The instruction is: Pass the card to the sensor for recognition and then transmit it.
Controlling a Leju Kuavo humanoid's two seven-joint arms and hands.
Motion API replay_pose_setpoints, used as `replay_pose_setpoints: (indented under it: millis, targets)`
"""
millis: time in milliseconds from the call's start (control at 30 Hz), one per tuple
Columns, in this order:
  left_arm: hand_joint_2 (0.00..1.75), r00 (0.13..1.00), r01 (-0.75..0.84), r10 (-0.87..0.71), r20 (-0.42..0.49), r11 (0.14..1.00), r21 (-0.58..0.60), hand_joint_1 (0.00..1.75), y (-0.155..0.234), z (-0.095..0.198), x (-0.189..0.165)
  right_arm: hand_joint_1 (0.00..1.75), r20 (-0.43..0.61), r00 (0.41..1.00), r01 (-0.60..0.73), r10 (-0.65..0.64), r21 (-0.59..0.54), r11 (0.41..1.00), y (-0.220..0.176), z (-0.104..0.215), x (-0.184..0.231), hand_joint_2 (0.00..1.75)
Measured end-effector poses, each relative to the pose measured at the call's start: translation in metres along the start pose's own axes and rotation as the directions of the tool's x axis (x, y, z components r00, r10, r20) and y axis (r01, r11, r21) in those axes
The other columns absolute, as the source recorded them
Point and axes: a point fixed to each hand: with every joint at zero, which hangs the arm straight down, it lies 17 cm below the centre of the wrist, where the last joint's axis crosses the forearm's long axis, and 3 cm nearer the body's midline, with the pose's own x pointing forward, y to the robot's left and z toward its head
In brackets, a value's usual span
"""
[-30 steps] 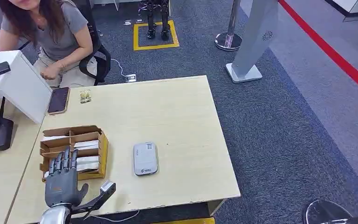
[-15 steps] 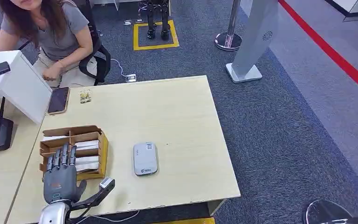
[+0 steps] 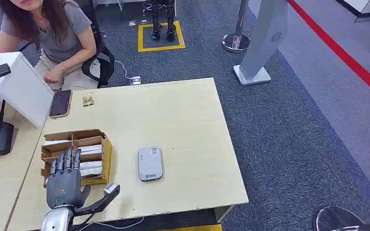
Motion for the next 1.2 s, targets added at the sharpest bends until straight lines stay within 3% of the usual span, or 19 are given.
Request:
replay_pose_setpoints:
  millis: [300, 333, 367, 400, 433, 1200]
  targets:
    - [1.75, 1.000, 0.001, -0.001, 0.001, 1.000, 0.001, 0.00, 0.0003, -0.0002, 0.0000, 0.00, 0.000, 1.000, 0.000, 0.000, 0.001, 1.000, 0.0001, 0.0000, 0.0000, 0.00]
    - [1.75, 1.000, 0.001, -0.001, 0.001, 1.000, 0.001, 0.10, 0.0002, -0.0003, -0.0003, 0.00, 0.000, 1.000, 0.000, 0.000, 0.000, 1.000, 0.0000, 0.0000, 0.0000, 0.00]
    - [1.75, 1.000, 0.002, -0.002, -0.001, 1.000, 0.001, 0.45, 0.0002, -0.0003, -0.0006, 0.00, 0.000, 1.000, 0.000, 0.000, 0.000, 1.000, 0.0000, 0.0000, 0.0001, 0.00]
    - [1.75, 1.000, 0.003, -0.003, -0.002, 1.000, 0.001, 1.38, 0.0002, -0.0003, -0.0011, 0.00, 0.000, 1.000, 0.000, 0.000, 0.000, 1.000, 0.0000, 0.0000, 0.0000, 0.00]
    - [1.75, 1.000, 0.004, -0.004, -0.003, 1.000, 0.001, 1.75, 0.0001, -0.0003, -0.0016, 0.00, 0.000, 1.000, 0.000, 0.000, 0.000, 1.000, 0.0000, 0.0000, 0.0000, 0.00]
    - [1.75, 1.000, 0.005, -0.005, -0.002, 1.000, 0.013, 1.75, 0.0079, -0.0095, 0.0001, 0.00, 0.008, 1.000, 0.004, -0.004, 0.003, 1.000, 0.0003, 0.0002, 0.0021, 0.00]
